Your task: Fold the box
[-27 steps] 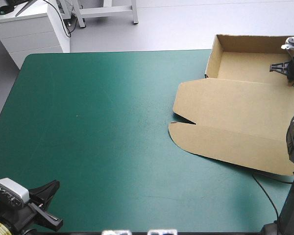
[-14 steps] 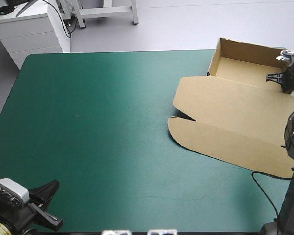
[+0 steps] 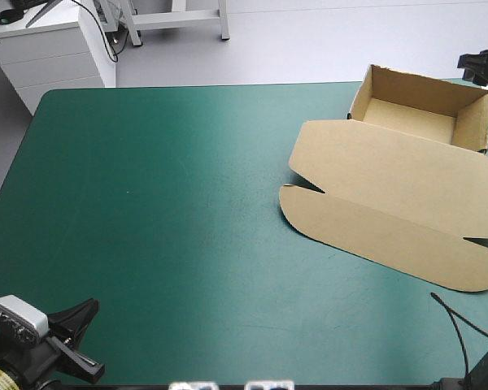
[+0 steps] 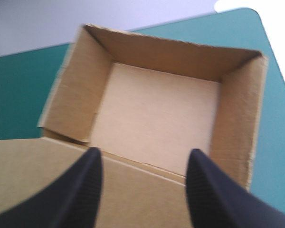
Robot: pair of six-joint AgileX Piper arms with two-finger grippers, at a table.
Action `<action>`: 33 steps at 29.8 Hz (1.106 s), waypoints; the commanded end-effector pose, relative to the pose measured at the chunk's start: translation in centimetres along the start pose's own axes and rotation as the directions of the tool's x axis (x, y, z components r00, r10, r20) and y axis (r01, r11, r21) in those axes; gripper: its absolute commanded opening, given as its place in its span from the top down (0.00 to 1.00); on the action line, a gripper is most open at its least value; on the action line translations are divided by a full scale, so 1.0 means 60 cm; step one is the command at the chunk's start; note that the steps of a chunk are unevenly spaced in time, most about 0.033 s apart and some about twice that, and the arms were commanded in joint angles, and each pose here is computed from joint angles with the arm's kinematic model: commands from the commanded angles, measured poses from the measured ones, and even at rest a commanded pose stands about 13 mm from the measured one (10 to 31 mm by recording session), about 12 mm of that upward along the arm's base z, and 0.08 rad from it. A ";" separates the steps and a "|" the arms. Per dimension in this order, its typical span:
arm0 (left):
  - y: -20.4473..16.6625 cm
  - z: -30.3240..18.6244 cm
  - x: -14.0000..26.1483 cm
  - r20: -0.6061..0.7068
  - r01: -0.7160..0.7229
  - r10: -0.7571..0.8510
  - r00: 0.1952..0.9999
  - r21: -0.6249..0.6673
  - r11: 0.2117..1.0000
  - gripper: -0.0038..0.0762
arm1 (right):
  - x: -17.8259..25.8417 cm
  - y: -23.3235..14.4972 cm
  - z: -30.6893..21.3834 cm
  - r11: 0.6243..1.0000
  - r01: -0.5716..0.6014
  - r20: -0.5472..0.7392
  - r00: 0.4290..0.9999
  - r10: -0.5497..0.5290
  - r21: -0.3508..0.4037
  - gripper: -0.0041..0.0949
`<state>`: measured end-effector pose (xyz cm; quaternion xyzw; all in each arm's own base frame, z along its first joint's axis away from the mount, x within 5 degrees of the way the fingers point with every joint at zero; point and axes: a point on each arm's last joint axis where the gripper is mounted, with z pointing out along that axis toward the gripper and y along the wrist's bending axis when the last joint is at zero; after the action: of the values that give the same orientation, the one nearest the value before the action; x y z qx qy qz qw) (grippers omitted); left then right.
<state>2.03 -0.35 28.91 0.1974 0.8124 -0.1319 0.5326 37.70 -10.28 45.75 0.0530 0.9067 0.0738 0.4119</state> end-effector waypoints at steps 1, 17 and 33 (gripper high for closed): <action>-0.001 -0.004 -0.022 0.081 -0.004 0.003 0.997 0.009 1.000 0.96 | 0.002 0.079 -0.115 0.988 0.126 0.132 0.985 -0.114 -0.084 0.95; -0.004 -0.004 -0.022 0.081 0.014 -0.016 0.997 0.028 0.999 0.96 | 0.314 0.191 -0.196 0.891 0.395 0.376 0.879 -0.294 -0.225 0.96; -0.006 0.018 -0.006 0.080 0.008 -0.011 0.997 0.031 0.999 0.96 | 0.577 0.144 -0.206 0.911 0.406 0.475 0.817 -0.327 -0.071 0.96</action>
<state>2.41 -0.72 27.95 0.1992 0.8141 -0.1367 0.5280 6.78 2.82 29.17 -0.1547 0.7966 0.0751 0.5796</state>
